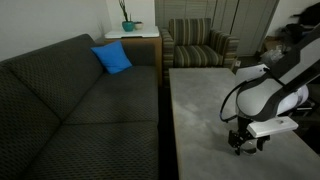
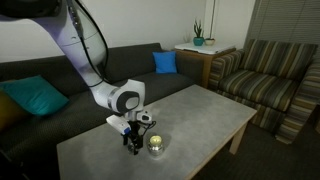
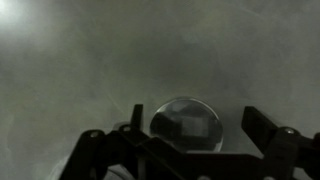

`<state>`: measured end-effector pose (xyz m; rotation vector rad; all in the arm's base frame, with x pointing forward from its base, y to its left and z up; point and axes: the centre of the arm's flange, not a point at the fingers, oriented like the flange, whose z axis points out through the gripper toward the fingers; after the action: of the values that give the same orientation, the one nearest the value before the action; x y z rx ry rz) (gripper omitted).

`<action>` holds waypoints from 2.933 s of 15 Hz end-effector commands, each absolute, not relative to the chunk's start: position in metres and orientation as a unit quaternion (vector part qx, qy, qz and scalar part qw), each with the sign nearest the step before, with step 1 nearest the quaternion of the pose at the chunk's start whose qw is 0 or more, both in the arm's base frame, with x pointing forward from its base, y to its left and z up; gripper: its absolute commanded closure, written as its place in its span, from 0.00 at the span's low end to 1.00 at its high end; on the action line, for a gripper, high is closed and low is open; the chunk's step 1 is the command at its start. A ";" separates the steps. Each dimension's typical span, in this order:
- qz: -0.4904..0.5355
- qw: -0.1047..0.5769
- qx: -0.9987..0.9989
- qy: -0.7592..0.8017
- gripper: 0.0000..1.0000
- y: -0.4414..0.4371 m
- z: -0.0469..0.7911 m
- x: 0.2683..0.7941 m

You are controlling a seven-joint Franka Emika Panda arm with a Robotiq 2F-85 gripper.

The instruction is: Use the silver lid to cover the silver tin

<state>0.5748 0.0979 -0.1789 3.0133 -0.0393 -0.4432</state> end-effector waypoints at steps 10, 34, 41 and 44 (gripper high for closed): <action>-0.126 0.012 0.991 -0.036 0.00 0.081 -0.216 0.575; -0.128 -0.001 0.988 -0.090 1.00 0.089 -0.204 0.578; -0.135 0.007 0.985 -0.109 0.67 0.083 -0.204 0.582; -0.139 0.011 0.984 -0.110 0.45 0.076 -0.204 0.584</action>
<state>0.5812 0.0958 -0.1716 3.0956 -0.3125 -0.4703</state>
